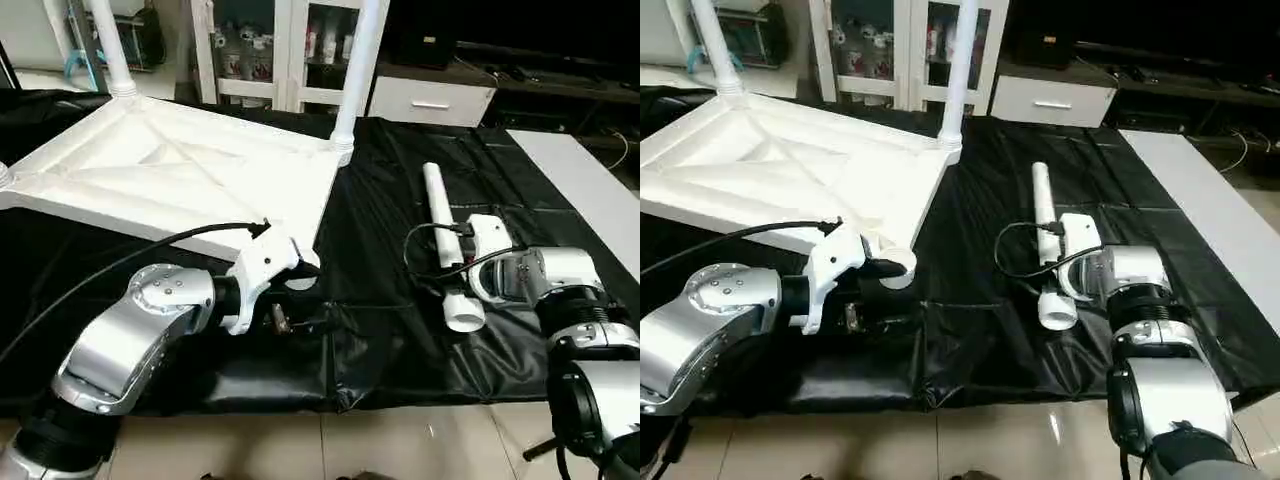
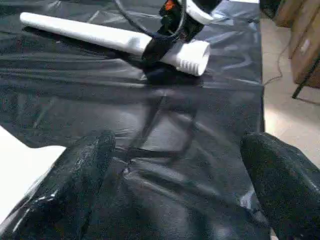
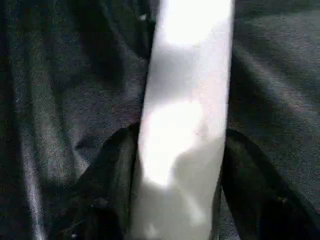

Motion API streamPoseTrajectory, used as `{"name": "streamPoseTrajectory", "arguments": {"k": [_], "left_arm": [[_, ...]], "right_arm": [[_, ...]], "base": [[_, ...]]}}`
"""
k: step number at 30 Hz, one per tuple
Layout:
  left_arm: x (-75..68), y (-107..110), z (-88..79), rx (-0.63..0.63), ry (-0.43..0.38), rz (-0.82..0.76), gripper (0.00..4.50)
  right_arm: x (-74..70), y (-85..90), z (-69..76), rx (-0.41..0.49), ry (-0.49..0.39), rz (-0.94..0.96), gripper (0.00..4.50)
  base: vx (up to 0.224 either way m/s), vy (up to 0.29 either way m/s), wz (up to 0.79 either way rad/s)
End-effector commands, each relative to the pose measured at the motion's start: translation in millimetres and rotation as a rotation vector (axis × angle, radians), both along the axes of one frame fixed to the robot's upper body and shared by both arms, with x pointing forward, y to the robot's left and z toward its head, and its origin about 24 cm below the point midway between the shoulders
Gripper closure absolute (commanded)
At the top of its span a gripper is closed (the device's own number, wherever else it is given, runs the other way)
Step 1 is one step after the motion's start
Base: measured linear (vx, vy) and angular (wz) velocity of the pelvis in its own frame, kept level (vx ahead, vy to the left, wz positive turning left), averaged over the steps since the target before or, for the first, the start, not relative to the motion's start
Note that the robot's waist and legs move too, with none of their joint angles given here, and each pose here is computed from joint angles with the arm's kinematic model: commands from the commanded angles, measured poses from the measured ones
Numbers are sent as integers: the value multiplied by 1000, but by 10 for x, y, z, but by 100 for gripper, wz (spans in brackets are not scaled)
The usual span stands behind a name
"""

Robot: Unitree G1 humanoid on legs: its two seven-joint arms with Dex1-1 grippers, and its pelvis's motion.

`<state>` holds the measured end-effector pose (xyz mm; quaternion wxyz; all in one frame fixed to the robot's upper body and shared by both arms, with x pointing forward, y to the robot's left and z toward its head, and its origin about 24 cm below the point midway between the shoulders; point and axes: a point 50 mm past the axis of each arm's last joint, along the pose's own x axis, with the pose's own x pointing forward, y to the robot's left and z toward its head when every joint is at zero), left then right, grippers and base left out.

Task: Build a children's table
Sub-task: Pick table leg

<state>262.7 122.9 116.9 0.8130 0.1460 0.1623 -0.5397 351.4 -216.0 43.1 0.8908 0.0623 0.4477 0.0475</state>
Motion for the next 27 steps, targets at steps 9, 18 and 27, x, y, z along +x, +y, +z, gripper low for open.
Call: {"name": "streamPoseTrajectory", "arguments": {"k": [9,18,27], "left_arm": [[202,23,168,-117,-48,207,0],[403,-79,446,-460,31,407,0],[584,-334,712,-755,184,426,0]], "right_arm": [[30,-124,213,73,-178,-74,261],[-213,118,782,283,-640,125,262],[-630,815,922,170,-828,606,263]], "base": [[0,0,0],[0,0,0],[0,0,0]]}}
